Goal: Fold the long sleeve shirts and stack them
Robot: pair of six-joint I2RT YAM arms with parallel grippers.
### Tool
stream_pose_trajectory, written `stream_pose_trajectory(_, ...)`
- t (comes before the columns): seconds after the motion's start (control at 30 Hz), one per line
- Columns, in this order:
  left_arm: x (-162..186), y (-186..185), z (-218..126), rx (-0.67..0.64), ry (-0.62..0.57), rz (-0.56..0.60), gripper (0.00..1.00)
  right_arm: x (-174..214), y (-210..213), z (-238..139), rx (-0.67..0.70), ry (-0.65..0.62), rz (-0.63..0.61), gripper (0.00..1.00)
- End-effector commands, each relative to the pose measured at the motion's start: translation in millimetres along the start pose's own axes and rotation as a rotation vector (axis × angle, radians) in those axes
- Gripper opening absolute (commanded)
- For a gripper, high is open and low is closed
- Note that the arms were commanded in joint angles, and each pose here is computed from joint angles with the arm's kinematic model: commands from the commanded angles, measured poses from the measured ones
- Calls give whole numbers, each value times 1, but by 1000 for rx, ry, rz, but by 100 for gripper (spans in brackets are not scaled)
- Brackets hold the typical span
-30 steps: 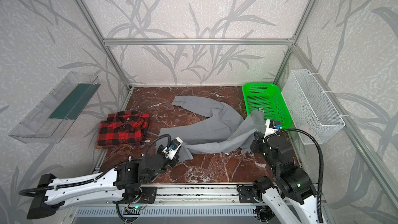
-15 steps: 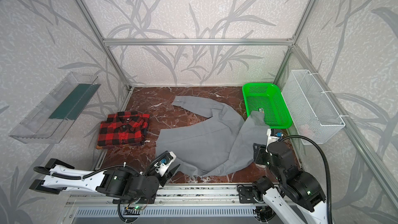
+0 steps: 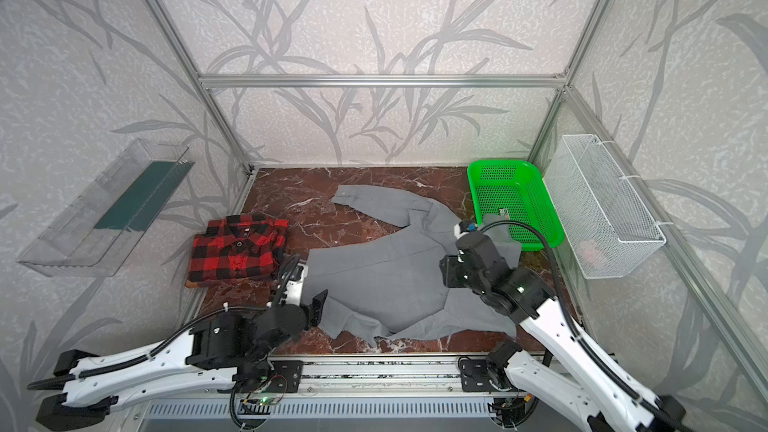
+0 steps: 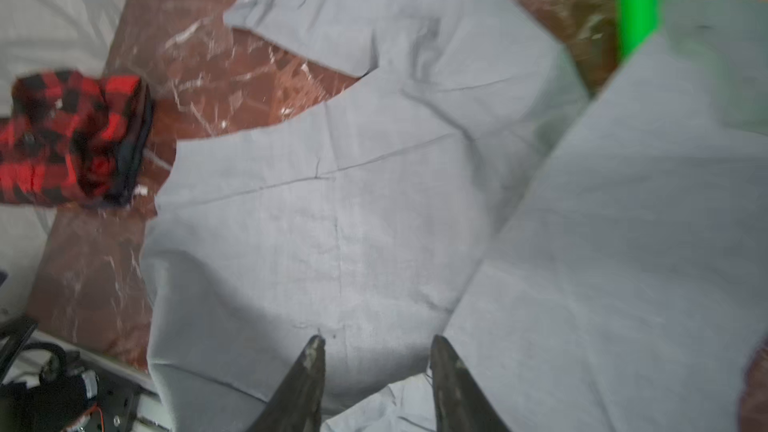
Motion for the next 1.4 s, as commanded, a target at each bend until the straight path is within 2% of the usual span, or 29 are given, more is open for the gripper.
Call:
stream_pose_trajectory(0.0, 14, -2, 17, 5, 119, -91, 81, -9, 29, 23, -32, -52, -39, 43)
stream_pose_trajectory(0.2, 37, 6, 50, 36, 276, -295, 80, 6, 33, 81, -18, 31, -23, 43)
stream_pose_trajectory(0.33, 48, 7, 66, 28, 381, -369, 79, 18, 30, 110, 6, 92, -4, 43)
stream_pose_trajectory(0.5, 61, 6, 84, 42, 553, -441, 76, 24, 23, 131, 74, 133, 55, 45)
stream_pose_trajectory(0.57, 63, 9, 87, 30, 577, -466, 76, 26, 22, 136, 89, 144, 58, 45)
stream_pose_trajectory(0.73, 73, 17, 107, 78, 655, -612, 76, 28, 15, 151, 101, 181, 89, 46)
stream_pose_trajectory(0.93, 55, 34, 131, 43, 717, -613, 75, 27, 5, 167, 113, 209, 125, 46)
stream_pose_trajectory(1.0, 50, 39, 145, 44, 771, -624, 75, 27, 4, 172, 121, 220, 135, 46)
stream_pose_trajectory(1.07, 48, 47, 157, 15, 863, -588, 74, 27, 1, 178, 139, 220, 148, 46)
stream_pose_trajectory(1.13, 41, 54, 172, 8, 904, -545, 71, 27, 1, 184, 151, 225, 157, 46)
stream_pose_trajectory(1.23, 30, 69, 194, -24, 917, -511, 71, 26, 0, 192, 168, 228, 173, 46)
stream_pose_trajectory(1.37, 10, 97, 225, -35, 890, -567, 70, 20, 4, 209, 174, 228, 182, 46)
Point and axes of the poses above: each gripper's point midway between its finger pads, its own z axis out along the fingers, its own y axis along the line the jaws close on, x = y × z, the point moved 7 cm from there along -z, back along the fingers, and after that the axes turned 13 degrees about z, right-handed, at the moved point
